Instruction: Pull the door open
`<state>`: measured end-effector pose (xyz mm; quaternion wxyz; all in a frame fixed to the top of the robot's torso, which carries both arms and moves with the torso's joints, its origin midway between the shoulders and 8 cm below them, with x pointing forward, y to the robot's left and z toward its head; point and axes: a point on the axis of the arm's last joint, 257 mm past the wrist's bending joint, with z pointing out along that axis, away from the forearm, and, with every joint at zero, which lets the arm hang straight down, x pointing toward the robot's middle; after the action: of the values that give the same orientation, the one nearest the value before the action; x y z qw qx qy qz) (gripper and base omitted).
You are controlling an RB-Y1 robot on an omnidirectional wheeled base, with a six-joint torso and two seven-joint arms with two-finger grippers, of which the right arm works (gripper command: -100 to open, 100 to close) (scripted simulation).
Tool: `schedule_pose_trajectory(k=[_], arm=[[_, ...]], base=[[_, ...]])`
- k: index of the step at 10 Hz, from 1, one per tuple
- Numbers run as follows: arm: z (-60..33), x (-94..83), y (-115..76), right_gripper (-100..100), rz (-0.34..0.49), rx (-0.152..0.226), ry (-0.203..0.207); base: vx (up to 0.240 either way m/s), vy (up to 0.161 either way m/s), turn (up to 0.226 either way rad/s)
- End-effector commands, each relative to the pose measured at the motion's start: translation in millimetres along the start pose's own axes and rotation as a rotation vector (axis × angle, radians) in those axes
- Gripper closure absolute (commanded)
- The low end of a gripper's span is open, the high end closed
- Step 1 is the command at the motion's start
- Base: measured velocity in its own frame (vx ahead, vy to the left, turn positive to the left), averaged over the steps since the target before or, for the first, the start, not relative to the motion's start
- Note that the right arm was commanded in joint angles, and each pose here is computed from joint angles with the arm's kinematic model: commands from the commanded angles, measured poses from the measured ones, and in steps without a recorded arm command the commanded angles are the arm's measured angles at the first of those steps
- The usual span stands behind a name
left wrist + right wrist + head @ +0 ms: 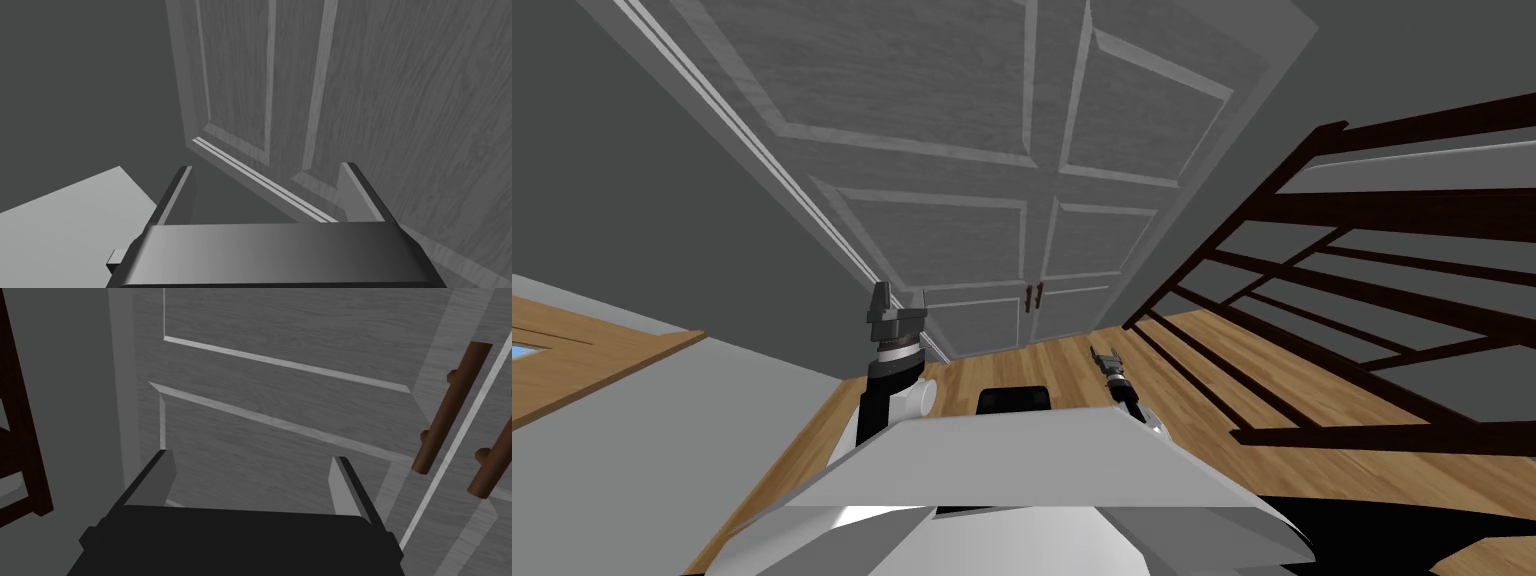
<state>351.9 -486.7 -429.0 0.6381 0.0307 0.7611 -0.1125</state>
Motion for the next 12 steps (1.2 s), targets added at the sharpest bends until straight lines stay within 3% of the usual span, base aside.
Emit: schedule_pose_trajectory(k=[1, 4, 7, 9, 10, 12], arm=[[4.8, -3.7, 7.8, -100, 0.004, -0.004, -0.009], [20.5, -15.5, 45.9, -100, 0.029, -0.048, -0.042], [37.0, -33.2, 97.0, -100, 0.062, -0.112, -0.086], [37.0, -33.2, 97.0, -100, 0.062, -0.112, -0.086], [45.3, -45.6, 128.1, -100, 0.082, -0.152, -0.114], [46.6, -49.6, 128.4, -100, 0.081, -0.153, -0.123]], base=[[0.179, -0.042, 0.053], [0.219, -0.031, 0.088], [0.209, 0.002, 0.116], [0.093, 0.020, 0.003], [0.122, 0.029, 0.125], [0.114, 0.028, 0.042]])
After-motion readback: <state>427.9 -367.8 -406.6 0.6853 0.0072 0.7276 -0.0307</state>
